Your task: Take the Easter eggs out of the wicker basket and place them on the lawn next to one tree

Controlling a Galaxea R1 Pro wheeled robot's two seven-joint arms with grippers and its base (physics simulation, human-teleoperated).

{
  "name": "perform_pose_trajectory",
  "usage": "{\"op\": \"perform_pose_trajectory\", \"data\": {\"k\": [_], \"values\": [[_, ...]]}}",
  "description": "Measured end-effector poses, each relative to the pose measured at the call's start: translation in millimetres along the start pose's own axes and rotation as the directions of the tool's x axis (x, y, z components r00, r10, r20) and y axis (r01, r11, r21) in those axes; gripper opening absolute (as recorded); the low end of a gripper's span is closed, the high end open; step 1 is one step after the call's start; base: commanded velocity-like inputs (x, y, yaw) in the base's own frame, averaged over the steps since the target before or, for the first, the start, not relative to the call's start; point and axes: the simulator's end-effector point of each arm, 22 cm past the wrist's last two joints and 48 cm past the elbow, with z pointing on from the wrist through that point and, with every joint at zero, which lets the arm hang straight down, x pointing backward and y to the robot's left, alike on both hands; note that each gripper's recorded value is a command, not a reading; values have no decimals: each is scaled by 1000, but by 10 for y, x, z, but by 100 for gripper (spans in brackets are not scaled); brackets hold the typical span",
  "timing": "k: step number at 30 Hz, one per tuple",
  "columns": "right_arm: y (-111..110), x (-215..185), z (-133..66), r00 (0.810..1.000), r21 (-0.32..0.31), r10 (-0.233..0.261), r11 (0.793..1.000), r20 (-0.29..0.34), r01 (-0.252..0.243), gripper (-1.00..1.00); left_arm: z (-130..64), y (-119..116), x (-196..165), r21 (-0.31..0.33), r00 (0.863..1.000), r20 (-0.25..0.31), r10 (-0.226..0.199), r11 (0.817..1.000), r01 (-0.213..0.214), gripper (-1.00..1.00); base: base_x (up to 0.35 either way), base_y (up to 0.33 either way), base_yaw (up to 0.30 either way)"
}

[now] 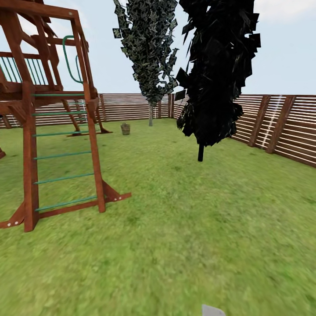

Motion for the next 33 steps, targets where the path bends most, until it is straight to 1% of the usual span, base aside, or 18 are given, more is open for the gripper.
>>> {"op": "perform_pose_trajectory", "data": {"k": [16, 33], "values": [[0, 0, 0, 1000, 0, 0, 1000, 0, 0, 100, -1, -9, 0, 1, 1000, 0, 0, 1000, 0, 100, 302, -85, 0], [0, 0, 0, 1000, 0, 0, 1000, 0, 0, 100, 0, 1, 0, 0, 1000, 0, 0, 1000, 0, 100, 302, -113, 0]]}}
